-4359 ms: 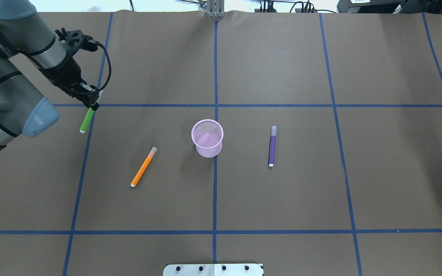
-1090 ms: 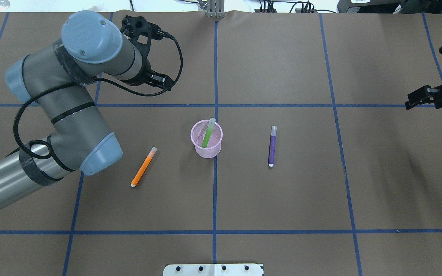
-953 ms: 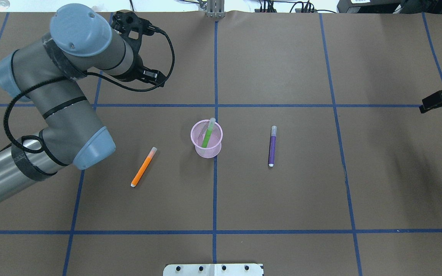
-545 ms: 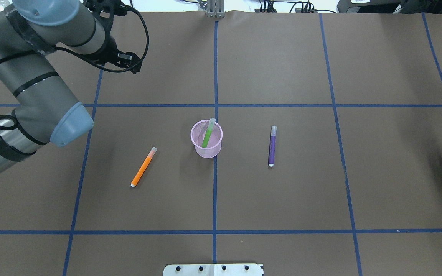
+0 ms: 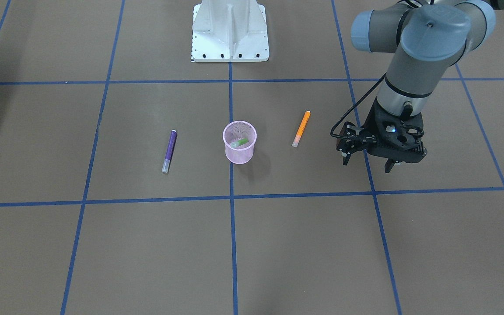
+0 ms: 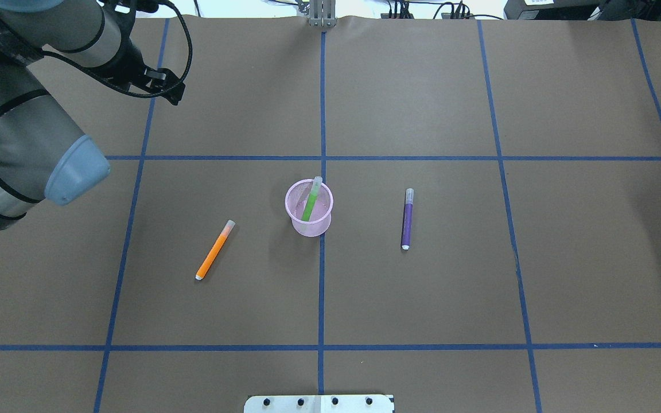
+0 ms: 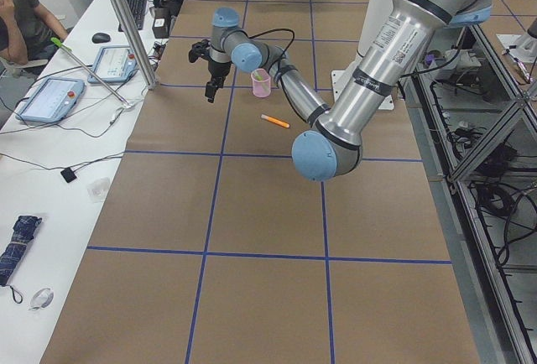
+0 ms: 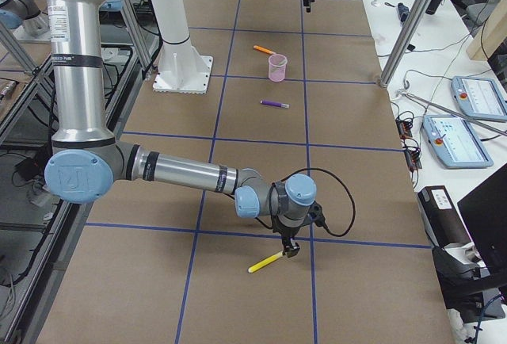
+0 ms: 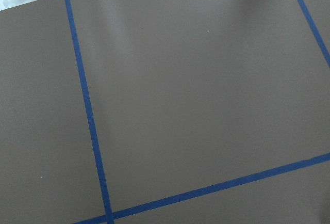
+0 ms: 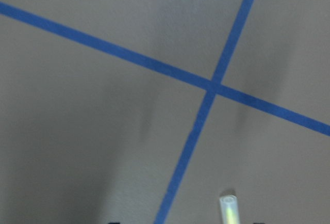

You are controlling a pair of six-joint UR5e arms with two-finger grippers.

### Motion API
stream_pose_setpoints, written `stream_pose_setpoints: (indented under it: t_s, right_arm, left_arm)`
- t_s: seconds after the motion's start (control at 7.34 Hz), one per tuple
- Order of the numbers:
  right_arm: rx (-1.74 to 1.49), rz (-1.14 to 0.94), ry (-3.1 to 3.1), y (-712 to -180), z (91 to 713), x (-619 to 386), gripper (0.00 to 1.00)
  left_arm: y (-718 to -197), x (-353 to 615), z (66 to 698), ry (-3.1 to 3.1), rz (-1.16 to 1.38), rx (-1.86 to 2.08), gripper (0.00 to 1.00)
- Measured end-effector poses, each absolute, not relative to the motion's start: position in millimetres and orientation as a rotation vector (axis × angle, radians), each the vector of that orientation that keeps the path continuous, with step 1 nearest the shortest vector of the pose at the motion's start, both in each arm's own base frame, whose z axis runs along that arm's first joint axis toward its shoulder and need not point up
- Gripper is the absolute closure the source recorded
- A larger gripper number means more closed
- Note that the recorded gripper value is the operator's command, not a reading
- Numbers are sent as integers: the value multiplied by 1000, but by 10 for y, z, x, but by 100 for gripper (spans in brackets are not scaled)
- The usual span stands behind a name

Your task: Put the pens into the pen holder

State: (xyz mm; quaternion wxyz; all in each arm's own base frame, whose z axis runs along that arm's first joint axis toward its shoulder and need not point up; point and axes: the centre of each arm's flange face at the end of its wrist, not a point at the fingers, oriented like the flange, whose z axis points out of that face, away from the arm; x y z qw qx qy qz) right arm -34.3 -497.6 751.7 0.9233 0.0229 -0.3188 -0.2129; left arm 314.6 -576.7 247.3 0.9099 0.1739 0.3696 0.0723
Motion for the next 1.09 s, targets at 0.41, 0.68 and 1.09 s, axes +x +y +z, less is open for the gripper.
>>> stream_pose_setpoints:
  t_s: [0.41,0.68,1.09]
  right_arm:
    - [-10,-449,-657,-4894,7857,-321,30]
    - [-21,-444,-660,-4917,7917,-329,30]
    - [-32,-444,-661,-4904,7980,-330,38]
  left_arm:
    - [-5754,3157,2472,764,153,358,6]
    - [-5749,3164,2472,765,155,358,6]
    - [-5746,3176,2475,765,156,357,6]
